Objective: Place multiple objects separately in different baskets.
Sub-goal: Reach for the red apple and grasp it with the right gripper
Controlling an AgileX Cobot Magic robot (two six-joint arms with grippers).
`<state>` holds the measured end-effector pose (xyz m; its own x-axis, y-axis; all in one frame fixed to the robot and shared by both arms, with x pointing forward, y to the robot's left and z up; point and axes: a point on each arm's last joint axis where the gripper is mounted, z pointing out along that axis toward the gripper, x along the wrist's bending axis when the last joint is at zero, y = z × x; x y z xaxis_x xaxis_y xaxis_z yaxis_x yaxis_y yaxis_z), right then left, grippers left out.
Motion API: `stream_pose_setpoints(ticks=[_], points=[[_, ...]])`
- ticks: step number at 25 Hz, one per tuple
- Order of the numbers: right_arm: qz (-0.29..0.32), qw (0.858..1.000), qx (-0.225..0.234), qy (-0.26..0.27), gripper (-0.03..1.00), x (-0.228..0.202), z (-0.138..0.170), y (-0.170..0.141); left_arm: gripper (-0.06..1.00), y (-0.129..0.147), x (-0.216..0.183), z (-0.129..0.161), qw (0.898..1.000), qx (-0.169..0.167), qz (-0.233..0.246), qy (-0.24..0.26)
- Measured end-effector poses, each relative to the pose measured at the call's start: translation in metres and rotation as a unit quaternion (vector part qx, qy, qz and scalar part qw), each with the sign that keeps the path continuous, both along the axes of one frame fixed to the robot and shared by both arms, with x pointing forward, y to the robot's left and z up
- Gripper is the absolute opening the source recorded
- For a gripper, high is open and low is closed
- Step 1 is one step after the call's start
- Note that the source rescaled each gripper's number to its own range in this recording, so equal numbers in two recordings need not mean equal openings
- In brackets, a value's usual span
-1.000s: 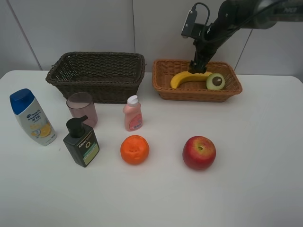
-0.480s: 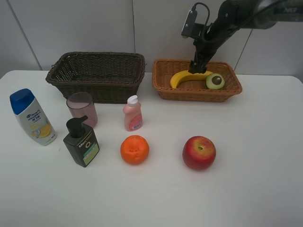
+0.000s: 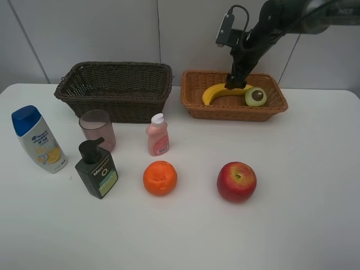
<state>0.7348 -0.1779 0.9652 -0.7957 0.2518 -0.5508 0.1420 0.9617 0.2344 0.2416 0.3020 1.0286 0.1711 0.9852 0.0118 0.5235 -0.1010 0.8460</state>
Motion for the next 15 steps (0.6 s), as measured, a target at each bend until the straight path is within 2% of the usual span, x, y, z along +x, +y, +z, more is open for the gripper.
stream_pose_setpoints(ticks=[7,15], points=[[0.003,1.000,-0.003,0.017,1.00,-0.014,0.028,0.004,1.00,0.000,0.000,0.000,1.000,0.000,0.000,0.000],[-0.030,0.995,0.003,0.092,1.00,-0.042,0.045,0.010,1.00,0.000,0.000,0.000,1.000,0.000,0.000,0.000]])
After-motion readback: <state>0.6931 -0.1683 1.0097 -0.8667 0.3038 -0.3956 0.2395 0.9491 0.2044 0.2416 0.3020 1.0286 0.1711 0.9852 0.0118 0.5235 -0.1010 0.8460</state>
